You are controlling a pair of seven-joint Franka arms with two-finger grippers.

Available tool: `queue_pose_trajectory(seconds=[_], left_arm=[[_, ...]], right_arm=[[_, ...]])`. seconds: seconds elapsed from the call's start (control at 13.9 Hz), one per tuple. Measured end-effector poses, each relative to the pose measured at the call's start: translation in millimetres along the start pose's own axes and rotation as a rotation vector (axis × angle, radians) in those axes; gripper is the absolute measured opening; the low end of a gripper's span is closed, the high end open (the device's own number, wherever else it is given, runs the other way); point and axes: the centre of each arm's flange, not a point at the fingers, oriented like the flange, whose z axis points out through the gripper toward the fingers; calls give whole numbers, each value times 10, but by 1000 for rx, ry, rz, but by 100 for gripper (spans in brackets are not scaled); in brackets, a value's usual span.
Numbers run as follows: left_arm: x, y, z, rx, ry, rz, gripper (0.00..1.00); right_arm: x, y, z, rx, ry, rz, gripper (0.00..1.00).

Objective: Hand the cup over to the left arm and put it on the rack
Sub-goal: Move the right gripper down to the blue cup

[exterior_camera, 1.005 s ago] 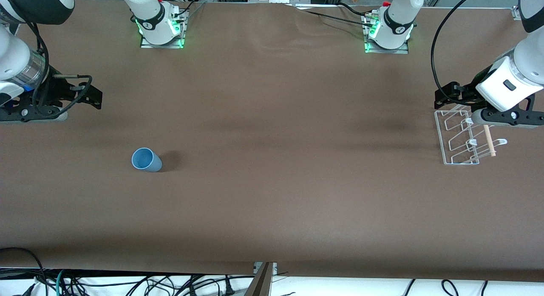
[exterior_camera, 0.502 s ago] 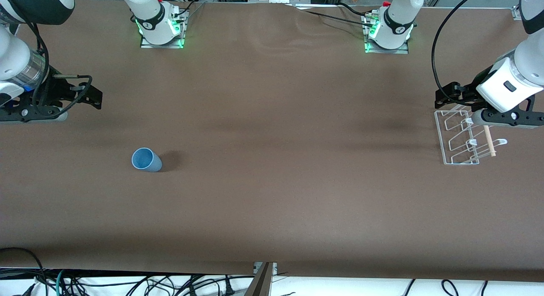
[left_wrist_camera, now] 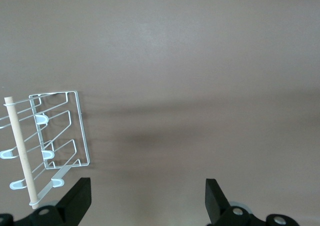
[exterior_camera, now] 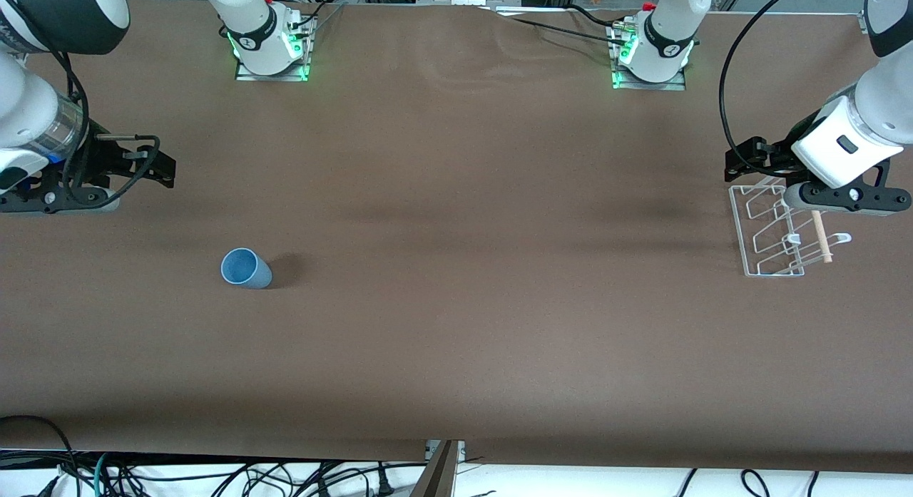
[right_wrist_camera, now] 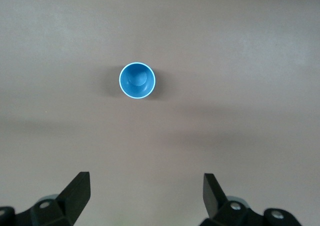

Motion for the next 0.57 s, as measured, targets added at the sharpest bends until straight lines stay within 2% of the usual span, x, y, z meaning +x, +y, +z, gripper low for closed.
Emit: queue_pose_trajectory(seconds=[0.57], left_arm=[[0, 2, 2, 0, -1, 0, 100]], right_arm=[[573, 272, 1074, 19, -73, 41, 100]])
